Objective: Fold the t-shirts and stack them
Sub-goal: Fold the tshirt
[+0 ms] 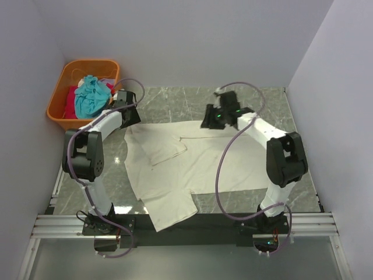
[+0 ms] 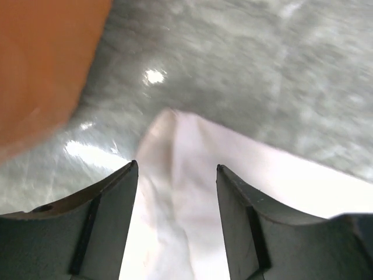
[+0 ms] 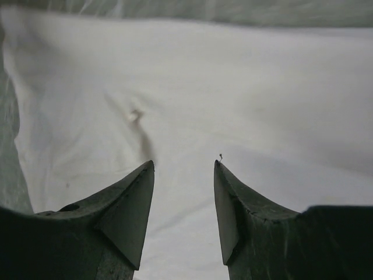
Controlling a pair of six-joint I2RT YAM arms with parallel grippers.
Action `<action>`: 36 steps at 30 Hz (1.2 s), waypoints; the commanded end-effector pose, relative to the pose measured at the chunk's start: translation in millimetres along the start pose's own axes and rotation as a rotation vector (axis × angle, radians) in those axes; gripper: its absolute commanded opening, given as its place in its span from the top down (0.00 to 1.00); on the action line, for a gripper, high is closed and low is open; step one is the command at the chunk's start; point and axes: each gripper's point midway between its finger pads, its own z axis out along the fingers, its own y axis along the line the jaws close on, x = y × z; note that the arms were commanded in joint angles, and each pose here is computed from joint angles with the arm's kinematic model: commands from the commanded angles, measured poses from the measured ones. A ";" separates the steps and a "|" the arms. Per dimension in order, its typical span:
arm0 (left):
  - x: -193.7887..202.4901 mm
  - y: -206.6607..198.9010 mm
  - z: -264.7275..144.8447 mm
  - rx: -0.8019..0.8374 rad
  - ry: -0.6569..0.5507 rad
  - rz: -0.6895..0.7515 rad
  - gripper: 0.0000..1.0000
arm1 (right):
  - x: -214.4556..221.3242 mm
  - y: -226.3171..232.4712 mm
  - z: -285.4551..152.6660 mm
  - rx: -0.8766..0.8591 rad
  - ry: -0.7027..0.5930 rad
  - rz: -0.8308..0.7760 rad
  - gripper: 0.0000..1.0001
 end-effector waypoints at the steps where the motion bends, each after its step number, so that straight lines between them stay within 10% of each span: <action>1: -37.0 -29.7 -53.4 0.098 -0.103 -0.086 0.38 | -53.5 -48.5 -38.0 0.035 -0.163 0.122 0.47; 16: 3.7 -72.9 22.0 0.107 0.037 -0.080 0.55 | -74.3 -265.1 -33.7 0.161 -0.261 0.691 0.53; 36: -6.9 -121.3 79.6 0.179 0.089 -0.059 0.47 | -102.8 -362.9 -42.1 0.465 -0.208 0.717 0.52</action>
